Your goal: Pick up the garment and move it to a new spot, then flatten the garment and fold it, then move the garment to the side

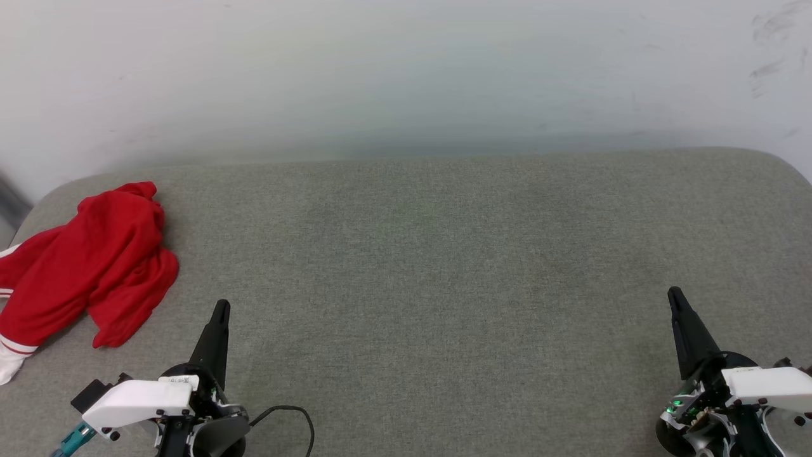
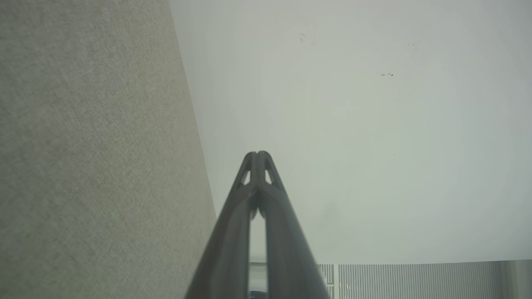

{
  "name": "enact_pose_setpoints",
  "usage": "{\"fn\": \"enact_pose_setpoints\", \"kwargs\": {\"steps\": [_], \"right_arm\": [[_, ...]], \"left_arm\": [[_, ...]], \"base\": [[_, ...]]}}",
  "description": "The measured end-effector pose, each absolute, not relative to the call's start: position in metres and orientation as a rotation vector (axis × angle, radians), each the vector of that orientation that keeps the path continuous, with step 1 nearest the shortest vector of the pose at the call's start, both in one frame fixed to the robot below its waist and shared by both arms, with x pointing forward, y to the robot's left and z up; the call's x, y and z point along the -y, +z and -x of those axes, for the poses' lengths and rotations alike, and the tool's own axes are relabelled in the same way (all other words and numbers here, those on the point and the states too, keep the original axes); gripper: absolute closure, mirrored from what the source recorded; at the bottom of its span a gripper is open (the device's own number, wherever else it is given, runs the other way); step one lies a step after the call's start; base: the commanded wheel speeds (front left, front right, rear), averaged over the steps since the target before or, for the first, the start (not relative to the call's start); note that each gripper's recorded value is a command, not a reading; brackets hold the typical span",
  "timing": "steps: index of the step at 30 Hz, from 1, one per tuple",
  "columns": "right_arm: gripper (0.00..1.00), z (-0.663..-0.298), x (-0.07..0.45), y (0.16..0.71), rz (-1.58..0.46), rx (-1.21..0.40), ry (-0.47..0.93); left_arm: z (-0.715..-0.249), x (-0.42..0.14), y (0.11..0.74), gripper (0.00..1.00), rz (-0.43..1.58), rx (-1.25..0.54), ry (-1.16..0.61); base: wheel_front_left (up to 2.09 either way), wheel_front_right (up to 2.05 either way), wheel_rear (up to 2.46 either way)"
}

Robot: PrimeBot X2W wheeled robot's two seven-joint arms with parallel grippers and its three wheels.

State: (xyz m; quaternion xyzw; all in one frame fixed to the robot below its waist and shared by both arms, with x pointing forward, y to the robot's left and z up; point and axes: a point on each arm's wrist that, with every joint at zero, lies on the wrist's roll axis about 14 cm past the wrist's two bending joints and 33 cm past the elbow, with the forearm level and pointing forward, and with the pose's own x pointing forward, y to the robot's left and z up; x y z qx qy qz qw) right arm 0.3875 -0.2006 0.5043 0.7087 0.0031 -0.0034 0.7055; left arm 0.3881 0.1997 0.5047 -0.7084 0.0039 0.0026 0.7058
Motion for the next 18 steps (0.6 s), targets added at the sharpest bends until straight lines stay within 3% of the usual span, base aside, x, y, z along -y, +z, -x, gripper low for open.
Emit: {"fn": "enact_pose_setpoints", "kwargs": {"steps": [18], "right_arm": [[1.0,-0.3875,0.2006,0.5043,-1.575,-0.007,-0.007]], "left_arm": [[-0.3881,-0.1997,0.5046,1.0,1.575,-0.009,0.006]], "base": [[0.0,0.0,0.0]]}}
